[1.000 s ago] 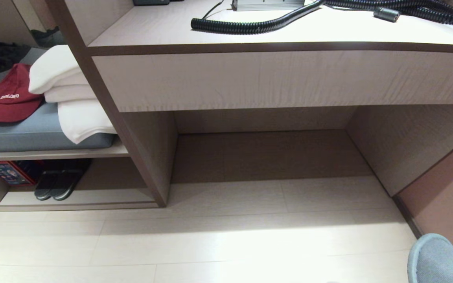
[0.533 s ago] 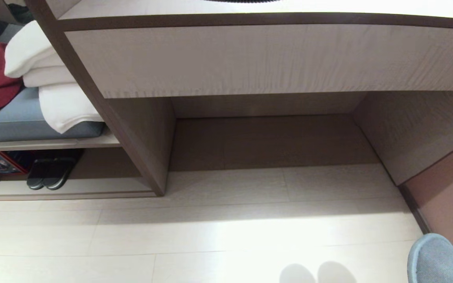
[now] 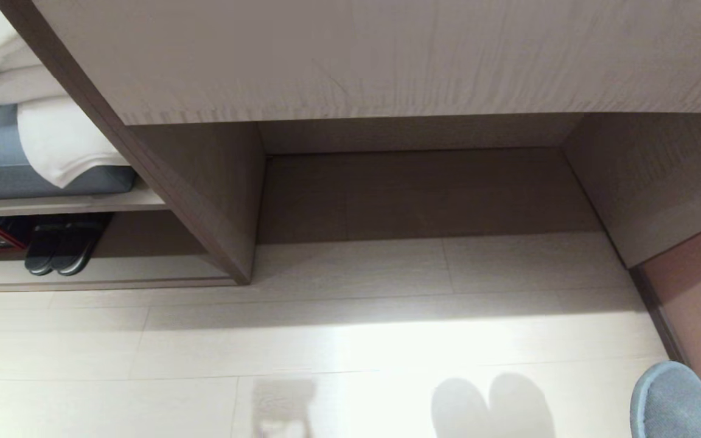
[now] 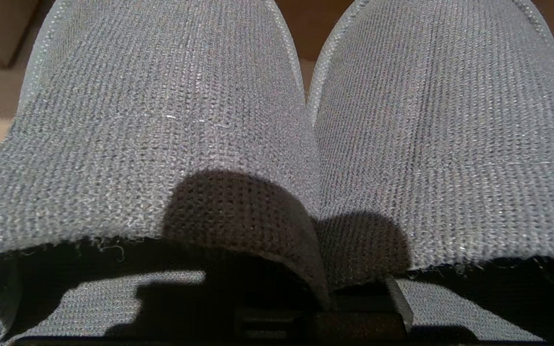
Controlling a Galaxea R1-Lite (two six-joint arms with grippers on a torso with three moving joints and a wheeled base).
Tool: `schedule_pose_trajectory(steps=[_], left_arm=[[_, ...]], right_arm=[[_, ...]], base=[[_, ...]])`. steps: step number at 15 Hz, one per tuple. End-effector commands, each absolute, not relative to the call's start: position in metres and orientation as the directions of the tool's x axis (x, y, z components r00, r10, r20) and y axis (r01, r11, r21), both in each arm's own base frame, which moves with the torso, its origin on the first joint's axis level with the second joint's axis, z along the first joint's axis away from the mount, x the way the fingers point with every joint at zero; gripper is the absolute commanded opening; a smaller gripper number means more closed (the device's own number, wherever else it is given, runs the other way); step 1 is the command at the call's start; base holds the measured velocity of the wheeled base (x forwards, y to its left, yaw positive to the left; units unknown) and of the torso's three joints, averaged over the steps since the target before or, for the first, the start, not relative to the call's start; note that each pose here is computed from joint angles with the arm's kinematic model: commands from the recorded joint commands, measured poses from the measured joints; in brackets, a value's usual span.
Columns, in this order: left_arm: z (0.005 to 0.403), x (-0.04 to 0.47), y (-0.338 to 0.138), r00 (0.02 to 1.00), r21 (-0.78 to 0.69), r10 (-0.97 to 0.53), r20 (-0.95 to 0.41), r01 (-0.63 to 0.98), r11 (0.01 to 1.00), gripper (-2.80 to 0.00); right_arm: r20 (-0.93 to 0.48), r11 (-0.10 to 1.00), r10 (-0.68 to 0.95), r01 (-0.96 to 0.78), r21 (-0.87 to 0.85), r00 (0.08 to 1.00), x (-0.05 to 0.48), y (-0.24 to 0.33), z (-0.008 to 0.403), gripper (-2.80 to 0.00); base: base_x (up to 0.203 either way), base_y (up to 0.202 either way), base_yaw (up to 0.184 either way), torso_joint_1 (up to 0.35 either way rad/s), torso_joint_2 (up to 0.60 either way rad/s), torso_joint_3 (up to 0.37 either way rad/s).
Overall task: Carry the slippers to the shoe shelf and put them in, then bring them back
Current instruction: Place the slippers on the floor
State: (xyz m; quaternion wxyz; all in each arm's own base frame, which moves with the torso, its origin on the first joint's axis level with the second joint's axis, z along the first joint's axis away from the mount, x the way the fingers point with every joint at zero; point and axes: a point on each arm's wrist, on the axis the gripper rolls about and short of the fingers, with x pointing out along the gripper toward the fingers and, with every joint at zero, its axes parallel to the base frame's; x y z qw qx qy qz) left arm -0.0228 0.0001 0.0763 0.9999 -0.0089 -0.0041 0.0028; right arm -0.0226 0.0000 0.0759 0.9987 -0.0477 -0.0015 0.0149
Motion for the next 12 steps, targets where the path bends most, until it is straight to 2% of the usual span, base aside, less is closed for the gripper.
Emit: schedule_pose_trajectory(steps=[1,12], left_arm=[[0.0763,-0.0228,0.0001,1.0,-0.018,0.007,0.008,-0.007,1.0,-2.8],[0.0763,-0.0228,0.0001,1.0,-0.018,0.006,0.008,-0.006,1.0,-2.8]], right_arm=[[0.002,0.995,0.031,-0.03,-0.097,1.0,-0.0226,0.0,0.076,-2.8],[0.002,0.995,0.031,-0.03,-0.097,1.0,-0.0226,0.0,0.076,-2.8]], base=[[0.0,0.0,0.0,0.003,0.0,-0.2],[0.0,0.0,0.0,0.001,0.0,-0.196]])
